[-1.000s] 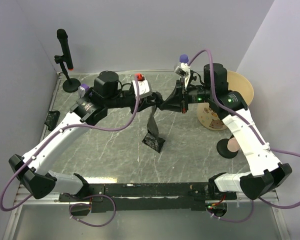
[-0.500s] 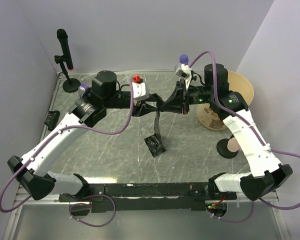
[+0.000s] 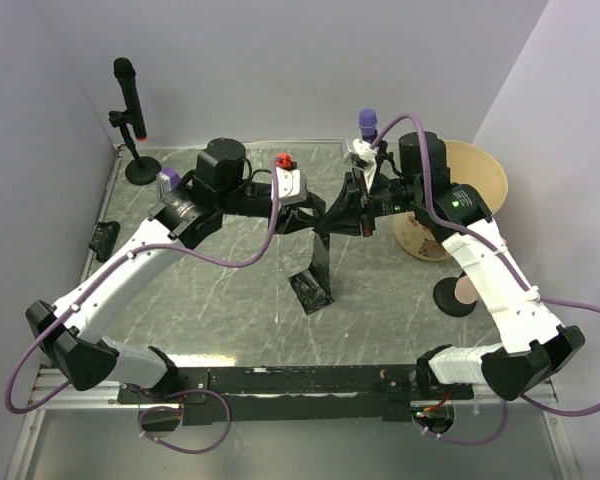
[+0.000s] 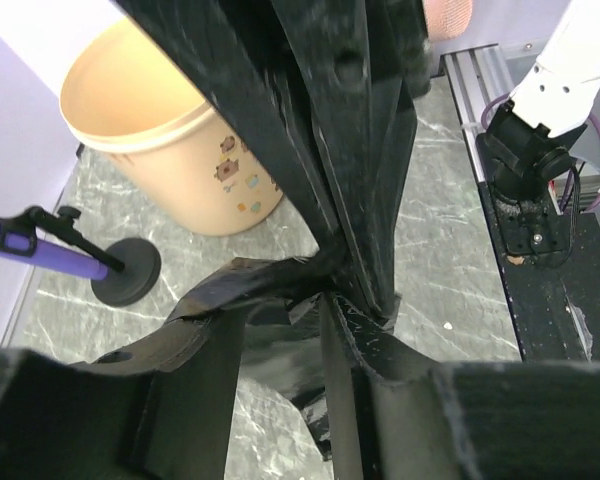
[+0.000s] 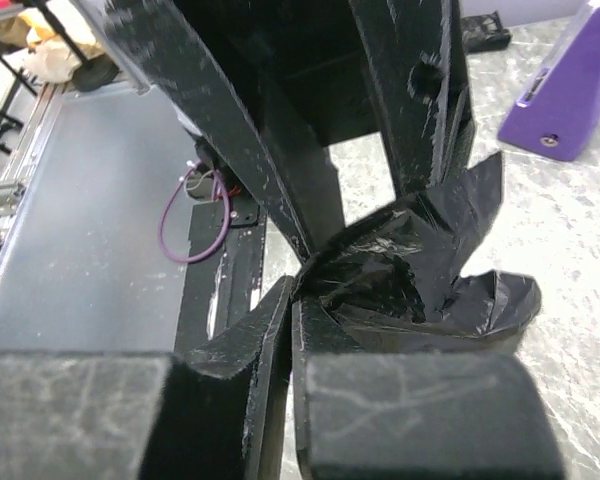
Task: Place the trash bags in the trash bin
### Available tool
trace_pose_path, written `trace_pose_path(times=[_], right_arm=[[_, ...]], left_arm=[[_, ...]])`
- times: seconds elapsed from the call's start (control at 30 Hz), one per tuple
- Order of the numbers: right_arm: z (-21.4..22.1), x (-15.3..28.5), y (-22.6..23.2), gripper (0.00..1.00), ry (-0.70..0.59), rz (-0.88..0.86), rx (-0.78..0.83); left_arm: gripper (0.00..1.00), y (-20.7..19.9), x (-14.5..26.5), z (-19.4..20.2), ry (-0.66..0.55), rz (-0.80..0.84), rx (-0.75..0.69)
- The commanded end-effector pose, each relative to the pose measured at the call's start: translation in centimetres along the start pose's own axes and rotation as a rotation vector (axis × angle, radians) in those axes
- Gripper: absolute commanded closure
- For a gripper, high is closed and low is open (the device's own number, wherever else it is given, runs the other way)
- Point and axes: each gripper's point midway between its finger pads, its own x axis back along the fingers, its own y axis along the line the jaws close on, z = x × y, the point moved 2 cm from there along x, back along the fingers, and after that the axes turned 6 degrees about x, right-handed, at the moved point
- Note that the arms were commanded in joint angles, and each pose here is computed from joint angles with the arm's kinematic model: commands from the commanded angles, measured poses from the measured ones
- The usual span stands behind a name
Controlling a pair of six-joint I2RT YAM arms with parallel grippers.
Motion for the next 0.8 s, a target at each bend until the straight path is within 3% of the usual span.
trace_pose_path(times=[0.0,0.3,0.5,0.77], right_arm=[[-0.5,0.0,0.3,0.88,-0.004,-0.025,0.073],[-0.8,0.0,-0.8,0.82,0.012,0.032,0.092],[-1.4,0.0,-1.3,1.00,0.003,0.054,0.092],[-1.1,0.3,-1.7,1.00,0.024,0.088,0.129]], left_arm=[[0.59,-1.3,0.3,-3.5,-0.086,0.071,-0.079],[0.52,-1.9,0.1,-3.2,-0.032,0.155,-0.060],[0.54,-1.6,0.4,-2.4,0.083,0.205,-0.128],[0.57,-2.3,1.4,-2.7,0.119,0.226,-0.157]])
